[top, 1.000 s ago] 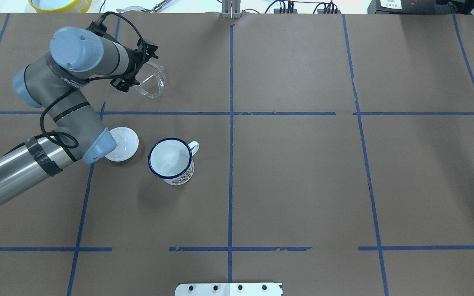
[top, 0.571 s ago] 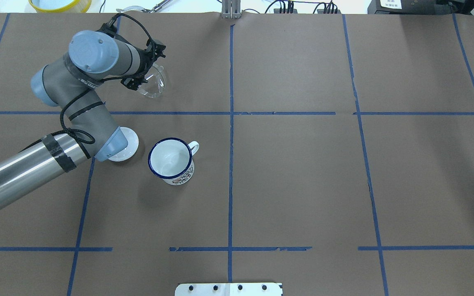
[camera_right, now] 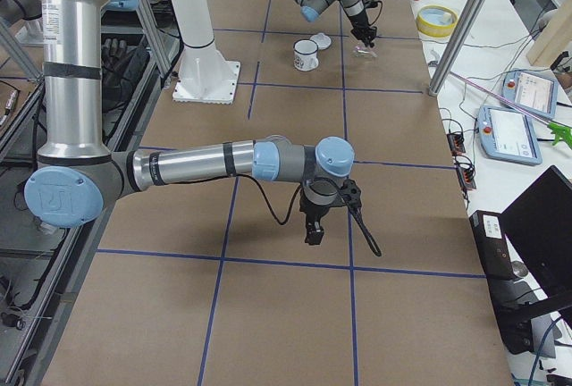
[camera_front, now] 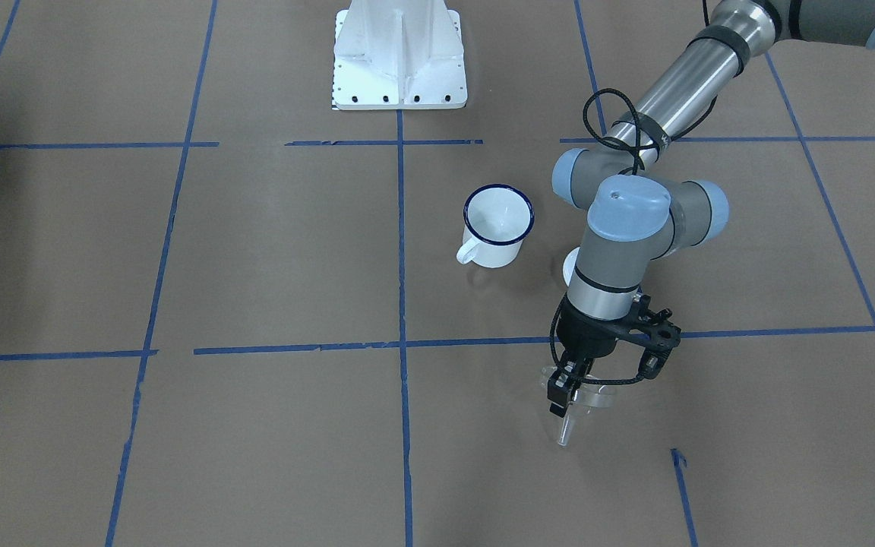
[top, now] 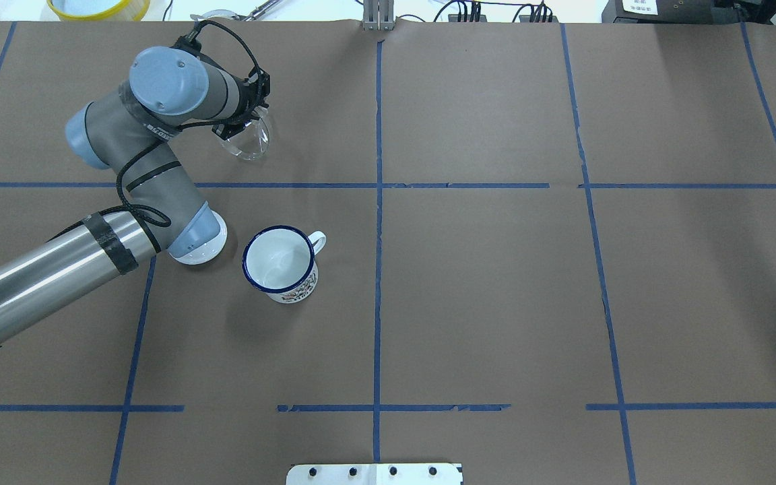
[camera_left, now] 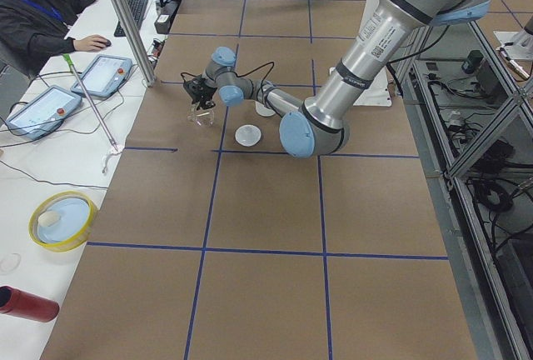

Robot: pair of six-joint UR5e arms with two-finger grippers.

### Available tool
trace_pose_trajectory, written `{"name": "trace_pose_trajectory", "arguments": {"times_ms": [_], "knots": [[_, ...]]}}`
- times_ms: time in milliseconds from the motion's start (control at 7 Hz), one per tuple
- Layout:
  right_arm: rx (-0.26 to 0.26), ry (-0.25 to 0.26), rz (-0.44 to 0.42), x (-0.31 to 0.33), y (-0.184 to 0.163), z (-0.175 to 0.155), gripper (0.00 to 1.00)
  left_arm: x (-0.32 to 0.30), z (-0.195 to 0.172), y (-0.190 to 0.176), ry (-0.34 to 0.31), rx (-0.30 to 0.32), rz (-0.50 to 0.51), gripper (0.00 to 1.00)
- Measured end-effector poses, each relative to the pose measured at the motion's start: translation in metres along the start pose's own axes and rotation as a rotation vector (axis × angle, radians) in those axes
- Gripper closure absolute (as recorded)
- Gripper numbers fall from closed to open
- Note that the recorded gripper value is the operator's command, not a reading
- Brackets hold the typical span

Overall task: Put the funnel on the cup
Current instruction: 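Close the left gripper on the funnel stem and lift it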

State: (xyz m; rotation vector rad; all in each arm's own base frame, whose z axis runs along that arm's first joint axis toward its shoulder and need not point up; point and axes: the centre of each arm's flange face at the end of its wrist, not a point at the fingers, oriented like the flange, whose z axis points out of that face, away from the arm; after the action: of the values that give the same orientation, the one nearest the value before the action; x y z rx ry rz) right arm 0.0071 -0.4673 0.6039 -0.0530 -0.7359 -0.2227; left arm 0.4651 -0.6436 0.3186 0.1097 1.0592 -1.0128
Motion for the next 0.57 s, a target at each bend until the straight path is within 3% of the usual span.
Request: {"name": "trace_pose_trajectory", "arguments": {"times_ms": [286,571], "knots": [[0.0,0.0,0.0,0.0,0.0,0.0,0.0,0.013,-0.025,-0.012,0.034,-0.017,-0.004,1.0],[0.0,0.0,0.0,0.0,0.0,0.0,0.0,0.032,-0.082,-0.037,0.047,-0.104,-0.012,1.0]]}}
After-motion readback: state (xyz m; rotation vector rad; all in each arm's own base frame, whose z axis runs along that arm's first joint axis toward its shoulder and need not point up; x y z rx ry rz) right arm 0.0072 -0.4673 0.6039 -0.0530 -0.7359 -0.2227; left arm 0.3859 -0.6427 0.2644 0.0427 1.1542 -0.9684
